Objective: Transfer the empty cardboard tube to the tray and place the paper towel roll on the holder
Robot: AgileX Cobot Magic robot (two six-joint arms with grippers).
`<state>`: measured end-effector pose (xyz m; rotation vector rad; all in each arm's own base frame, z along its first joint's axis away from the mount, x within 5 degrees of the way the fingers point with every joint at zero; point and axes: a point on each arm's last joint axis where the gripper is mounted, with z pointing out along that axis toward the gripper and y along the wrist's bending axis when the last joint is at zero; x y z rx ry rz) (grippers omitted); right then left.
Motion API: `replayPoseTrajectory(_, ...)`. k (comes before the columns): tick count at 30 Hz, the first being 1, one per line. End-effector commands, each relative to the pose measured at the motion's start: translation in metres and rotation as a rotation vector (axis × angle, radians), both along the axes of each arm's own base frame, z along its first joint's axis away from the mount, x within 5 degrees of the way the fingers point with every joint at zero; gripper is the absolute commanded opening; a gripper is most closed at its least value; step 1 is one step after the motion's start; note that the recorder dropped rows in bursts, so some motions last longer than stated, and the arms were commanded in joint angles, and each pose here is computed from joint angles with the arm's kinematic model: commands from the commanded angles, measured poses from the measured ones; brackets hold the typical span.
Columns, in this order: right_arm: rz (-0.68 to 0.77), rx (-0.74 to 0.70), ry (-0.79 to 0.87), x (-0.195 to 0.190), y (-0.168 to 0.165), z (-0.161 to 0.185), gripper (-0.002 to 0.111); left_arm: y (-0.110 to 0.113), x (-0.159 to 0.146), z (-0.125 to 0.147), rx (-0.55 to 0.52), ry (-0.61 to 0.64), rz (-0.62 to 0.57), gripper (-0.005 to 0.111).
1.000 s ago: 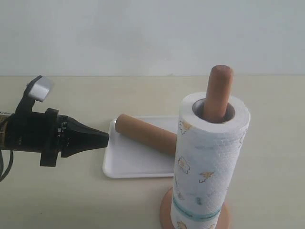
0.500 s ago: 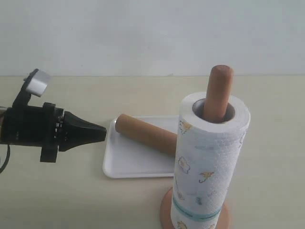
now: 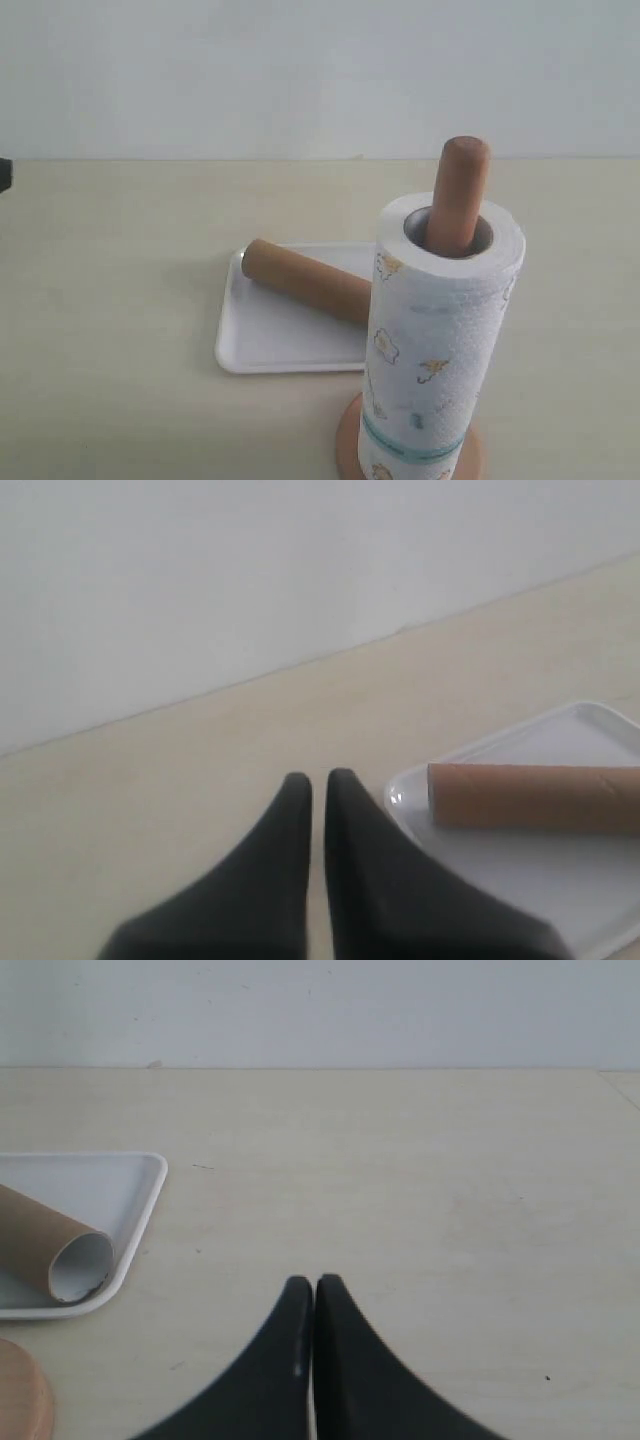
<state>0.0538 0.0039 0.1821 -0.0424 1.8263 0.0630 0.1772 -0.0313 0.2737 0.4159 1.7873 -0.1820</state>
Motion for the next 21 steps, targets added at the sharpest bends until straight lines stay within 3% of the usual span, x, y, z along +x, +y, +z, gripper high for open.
replayPoseTrajectory(1, -0.005, -0.006, -0.009, 0.0, 0.0, 0.001, 0.0, 0.014, -0.039, -0.011, -0.192, -0.045, 0.177, 0.004)
replayPoseTrajectory(6, -0.005, -0.006, -0.009, 0.0, 0.0, 0.001, 0.0, 0.016, -0.088, -0.026, -0.344, -0.196, 0.215, 0.004)
replayPoseTrajectory(13, -0.005, -0.006, -0.009, 0.0, 0.0, 0.001, 0.0, 0.016, -0.116, -0.04, -0.569, -0.299, 0.212, 0.004)
replayPoseTrajectory(18, -0.005, -0.006, -0.009, 0.0, 0.0, 0.001, 0.0, 0.016, -0.123, -0.037, -0.563, -0.371, 0.188, 0.004)
replayPoseTrajectory(21, -0.005, -0.006, -0.009, 0.0, 0.0, 0.001, 0.0, 0.016, -0.124, -0.037, -0.438, -0.415, 0.199, 0.004)
